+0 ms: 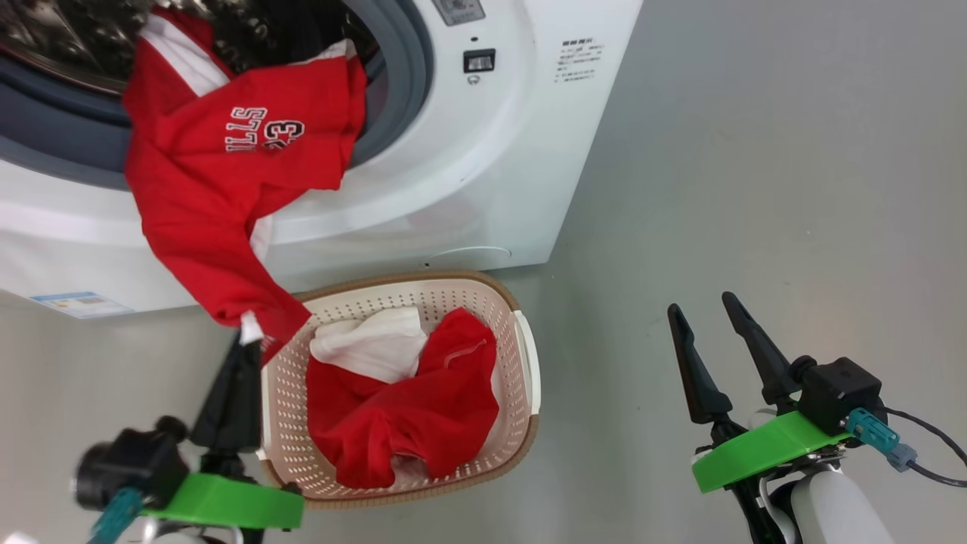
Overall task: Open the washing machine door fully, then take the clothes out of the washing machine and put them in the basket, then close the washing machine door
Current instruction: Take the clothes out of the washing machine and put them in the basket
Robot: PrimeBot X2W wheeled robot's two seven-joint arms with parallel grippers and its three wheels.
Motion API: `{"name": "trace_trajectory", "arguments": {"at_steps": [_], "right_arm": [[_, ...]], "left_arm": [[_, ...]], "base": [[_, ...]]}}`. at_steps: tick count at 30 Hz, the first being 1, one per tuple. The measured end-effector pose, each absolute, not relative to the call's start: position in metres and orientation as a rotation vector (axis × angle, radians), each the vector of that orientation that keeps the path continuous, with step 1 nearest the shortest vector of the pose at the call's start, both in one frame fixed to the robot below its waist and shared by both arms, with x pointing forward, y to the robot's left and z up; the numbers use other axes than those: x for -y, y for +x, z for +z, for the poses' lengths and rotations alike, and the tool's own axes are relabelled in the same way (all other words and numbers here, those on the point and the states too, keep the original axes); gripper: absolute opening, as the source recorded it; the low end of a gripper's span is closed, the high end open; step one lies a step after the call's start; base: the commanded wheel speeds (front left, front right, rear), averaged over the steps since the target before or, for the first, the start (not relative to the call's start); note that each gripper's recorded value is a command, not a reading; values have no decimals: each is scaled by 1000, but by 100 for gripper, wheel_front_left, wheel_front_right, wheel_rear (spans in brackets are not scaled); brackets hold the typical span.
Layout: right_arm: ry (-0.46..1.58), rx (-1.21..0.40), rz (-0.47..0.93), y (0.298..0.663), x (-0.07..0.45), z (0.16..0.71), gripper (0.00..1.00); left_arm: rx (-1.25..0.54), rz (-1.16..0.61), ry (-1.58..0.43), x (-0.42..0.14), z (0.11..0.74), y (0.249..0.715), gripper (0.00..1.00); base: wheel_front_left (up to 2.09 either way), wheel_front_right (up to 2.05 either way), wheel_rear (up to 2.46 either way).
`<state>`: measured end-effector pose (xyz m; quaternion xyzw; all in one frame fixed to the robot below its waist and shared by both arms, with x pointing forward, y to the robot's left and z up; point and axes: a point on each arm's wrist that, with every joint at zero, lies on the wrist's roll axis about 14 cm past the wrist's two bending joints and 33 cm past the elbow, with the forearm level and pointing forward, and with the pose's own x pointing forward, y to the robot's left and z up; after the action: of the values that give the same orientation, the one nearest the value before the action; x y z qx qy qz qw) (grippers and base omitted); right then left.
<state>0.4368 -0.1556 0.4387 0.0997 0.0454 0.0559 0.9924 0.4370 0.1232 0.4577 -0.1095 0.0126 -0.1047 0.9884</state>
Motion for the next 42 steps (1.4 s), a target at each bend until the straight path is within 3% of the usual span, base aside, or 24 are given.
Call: {"name": "trace_trajectory", "arguments": {"at_steps": [25, 39, 41, 42], "right_arm": [[194, -155, 90, 463, 165, 400, 100], [187, -196, 88, 478, 168, 374, 100], [185, -202, 85, 478, 169, 371, 100], [185, -203, 84, 479, 169, 370, 100]], "left_arm": [[-634, -364, -146, -70, 263, 459, 0], [-780, -391, -98, -68, 208, 471, 0], [-787, -396, -100, -67, 205, 471, 18], [-788, -397, -100, -66, 204, 472, 40]], "base": [[0, 0, 0], [0, 0, 0], [0, 0, 0], [0, 0, 0]]}}
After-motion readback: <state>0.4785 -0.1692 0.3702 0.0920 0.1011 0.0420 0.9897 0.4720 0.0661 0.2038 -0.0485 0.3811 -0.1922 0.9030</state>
